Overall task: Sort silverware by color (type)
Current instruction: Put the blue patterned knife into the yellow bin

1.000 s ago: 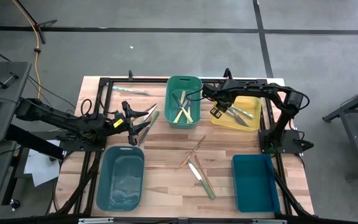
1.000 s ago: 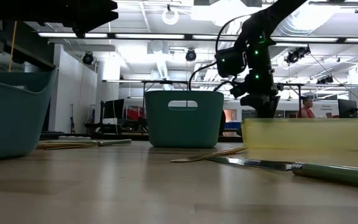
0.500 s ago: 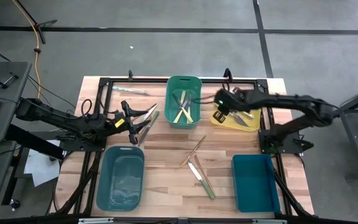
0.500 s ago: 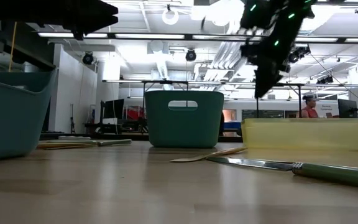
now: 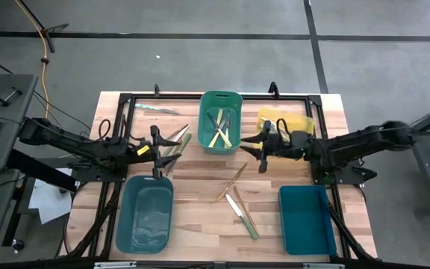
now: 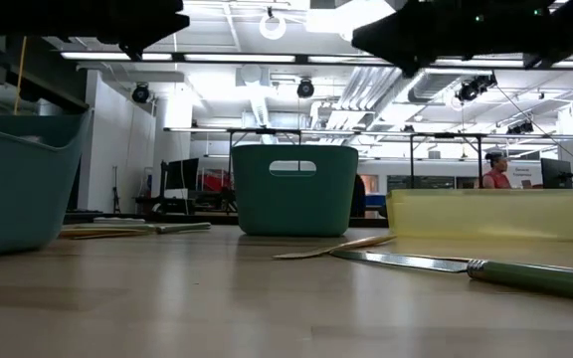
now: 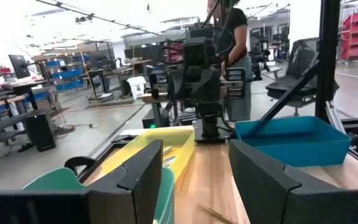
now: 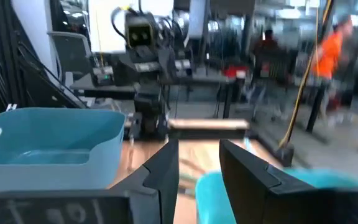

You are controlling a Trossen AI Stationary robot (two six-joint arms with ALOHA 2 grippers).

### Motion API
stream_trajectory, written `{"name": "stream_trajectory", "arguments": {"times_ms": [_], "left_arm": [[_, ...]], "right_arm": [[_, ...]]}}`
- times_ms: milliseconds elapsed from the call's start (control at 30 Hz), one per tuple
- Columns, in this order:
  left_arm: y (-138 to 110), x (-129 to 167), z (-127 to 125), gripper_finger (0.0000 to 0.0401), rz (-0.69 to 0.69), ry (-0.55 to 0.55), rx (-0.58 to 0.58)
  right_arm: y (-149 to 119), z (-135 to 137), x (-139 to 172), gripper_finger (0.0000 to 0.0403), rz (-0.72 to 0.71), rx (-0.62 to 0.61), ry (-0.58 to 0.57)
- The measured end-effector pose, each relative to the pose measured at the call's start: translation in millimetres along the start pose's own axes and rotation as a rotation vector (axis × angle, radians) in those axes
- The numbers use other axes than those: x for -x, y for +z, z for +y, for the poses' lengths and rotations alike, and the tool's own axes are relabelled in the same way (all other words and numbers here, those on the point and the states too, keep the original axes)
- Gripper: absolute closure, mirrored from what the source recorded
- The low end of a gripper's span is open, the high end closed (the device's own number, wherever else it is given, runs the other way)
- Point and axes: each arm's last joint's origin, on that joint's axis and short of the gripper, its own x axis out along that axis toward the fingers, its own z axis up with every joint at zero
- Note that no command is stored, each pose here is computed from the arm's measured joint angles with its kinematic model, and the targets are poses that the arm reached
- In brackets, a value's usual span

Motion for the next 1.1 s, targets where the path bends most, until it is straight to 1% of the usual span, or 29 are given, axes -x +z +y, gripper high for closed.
{"name": "stream_trajectory", "arguments": {"times_ms": [100, 233, 400, 500, 700, 800, 933, 1100], "left_arm": [[-0.8, 0.0, -0.1, 0.0224, 0.008, -0.001, -0.03], [-2.4, 0.0, -0.3, 0.0224, 0.023, -0.004, -0.069], [-6.7, 0.2, -0.6, 0.0224, 0.067, -0.003, -0.101], [-6.9, 0.2, 0.6, 0.0224, 0.075, 0.035, -0.102], [-7.1, 0.4, 2.4, 0.0224, 0.087, 0.1, -0.103], [-7.6, 0.4, 2.4, 0.0224, 0.091, 0.1, -0.087], [-8.3, 0.5, 2.3, 0.0224, 0.098, 0.099, -0.09], [-8.4, 0.5, 2.3, 0.0224, 0.099, 0.099, -0.09]], "right_arm": [[-1.2, 3.0, -8.3, 0.029, -0.024, 0.042, 0.006], [1.6, 2.8, -22.8, 0.029, -0.022, 0.046, -0.002], [-7.6, 3.5, -31.1, 0.029, 0.021, 0.049, -0.003], [-10.8, 4.0, -32.4, 0.029, 0.034, 0.053, -0.001], [-8.6, 3.9, -32.4, 0.029, 0.013, 0.045, -0.003], [-8.4, 3.8, -32.5, 0.029, 0.011, 0.041, -0.005], [-8.5, 3.0, -32.5, 0.029, 0.013, -0.001, -0.031], [-8.6, 1.8, -32.4, 0.029, 0.017, -0.001, -0.073]]}}
